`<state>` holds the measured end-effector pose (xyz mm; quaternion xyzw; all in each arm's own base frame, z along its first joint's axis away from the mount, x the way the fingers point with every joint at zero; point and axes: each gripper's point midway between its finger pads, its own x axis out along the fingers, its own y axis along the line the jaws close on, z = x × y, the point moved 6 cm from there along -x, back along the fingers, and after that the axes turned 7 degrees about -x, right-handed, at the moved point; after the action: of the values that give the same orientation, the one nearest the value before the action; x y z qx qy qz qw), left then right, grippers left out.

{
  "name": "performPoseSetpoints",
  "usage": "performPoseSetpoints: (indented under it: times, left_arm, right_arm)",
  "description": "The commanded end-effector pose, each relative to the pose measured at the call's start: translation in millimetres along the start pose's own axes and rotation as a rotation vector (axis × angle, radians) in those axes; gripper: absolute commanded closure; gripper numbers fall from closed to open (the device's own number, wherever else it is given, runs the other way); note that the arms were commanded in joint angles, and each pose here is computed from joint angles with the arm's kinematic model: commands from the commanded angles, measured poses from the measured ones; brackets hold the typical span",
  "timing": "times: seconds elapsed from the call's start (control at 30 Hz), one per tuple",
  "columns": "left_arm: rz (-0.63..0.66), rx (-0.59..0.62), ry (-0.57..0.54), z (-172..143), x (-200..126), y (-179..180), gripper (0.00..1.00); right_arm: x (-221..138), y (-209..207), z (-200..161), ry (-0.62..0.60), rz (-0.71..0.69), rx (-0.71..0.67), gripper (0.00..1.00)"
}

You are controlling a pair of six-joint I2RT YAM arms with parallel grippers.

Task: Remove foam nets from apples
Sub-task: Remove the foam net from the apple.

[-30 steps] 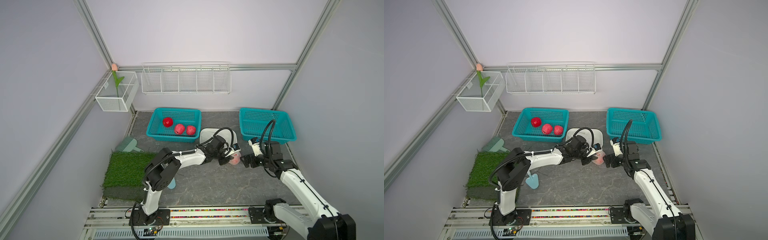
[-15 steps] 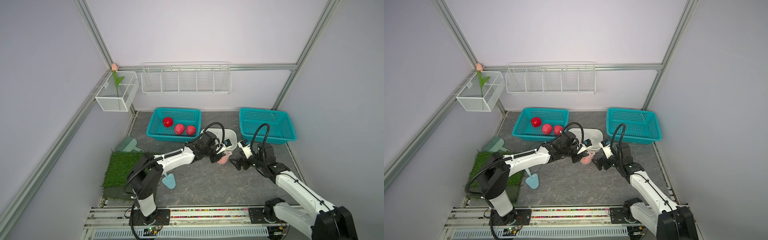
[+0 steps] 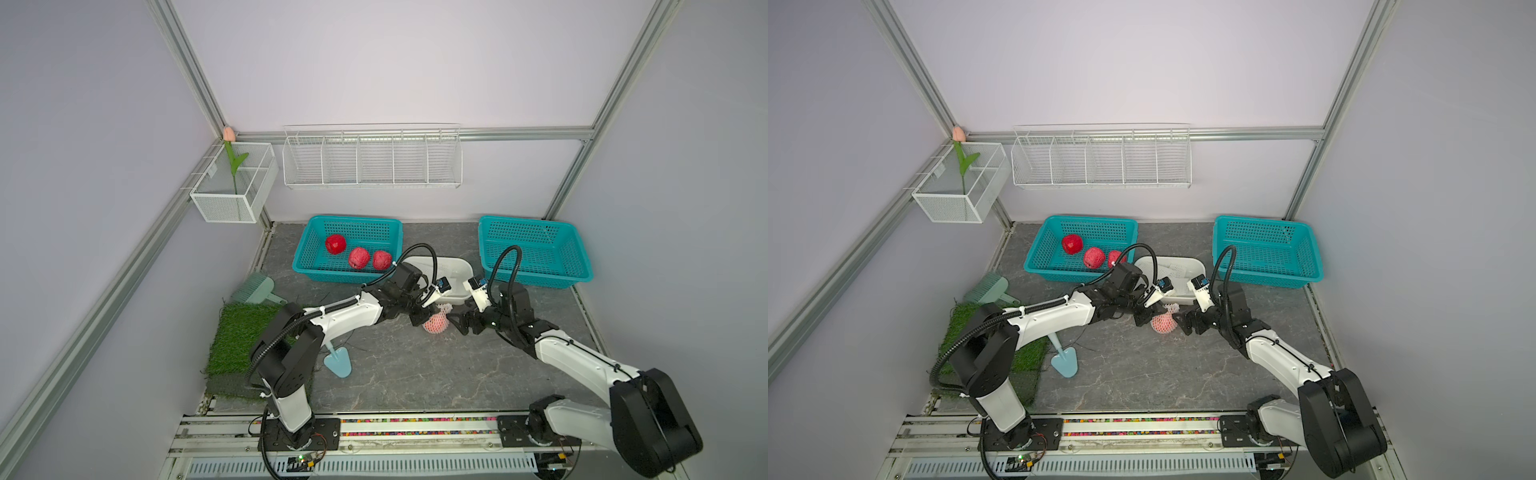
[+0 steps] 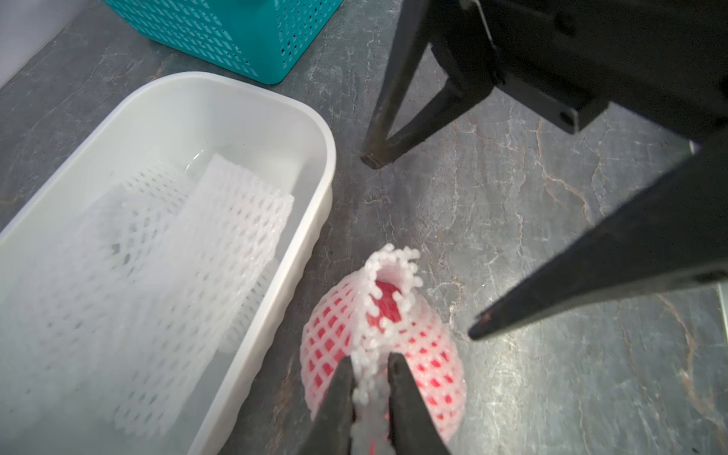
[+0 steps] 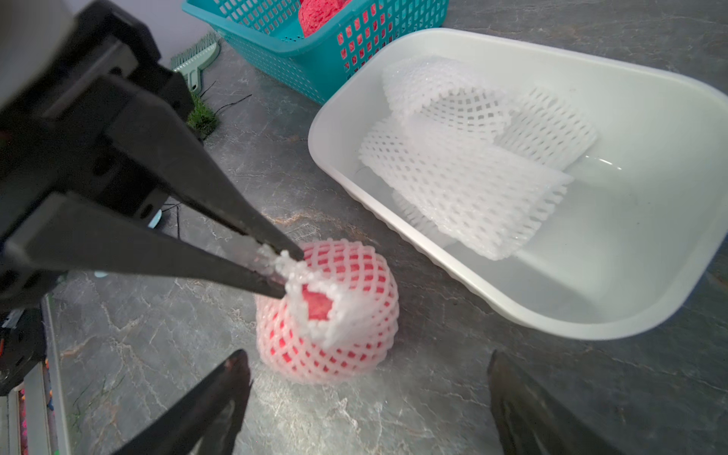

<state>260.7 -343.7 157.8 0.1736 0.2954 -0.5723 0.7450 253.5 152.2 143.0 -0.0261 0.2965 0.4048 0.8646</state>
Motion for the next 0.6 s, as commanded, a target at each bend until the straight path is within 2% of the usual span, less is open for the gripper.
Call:
performPoseSetpoints:
  times: [0.0, 0.13, 0.37, 0.57]
  left_arm:
    - [-0.042, -0.002, -0.037, 3, -2, -7, 0.82]
    - [-0.061, -0.014, -0.039, 3, -1, -9, 0.82]
    - [-0.079, -0.022, -0.058, 6, -2, -11, 0.82]
    - [-0.092, -0.019, -0.061, 6, -2, -13, 0.82]
  right_arm:
    - [1, 8, -3, -0.028, 0.018, -0.015, 0.05]
    - [9, 13, -5, 0.019, 0.024, -0.050, 0.03]
    - [21, 14, -4, 0.016, 0.064, -0.098, 0.04]
    - [30, 17, -1, 0.015, 0.133, -0.135, 0.10]
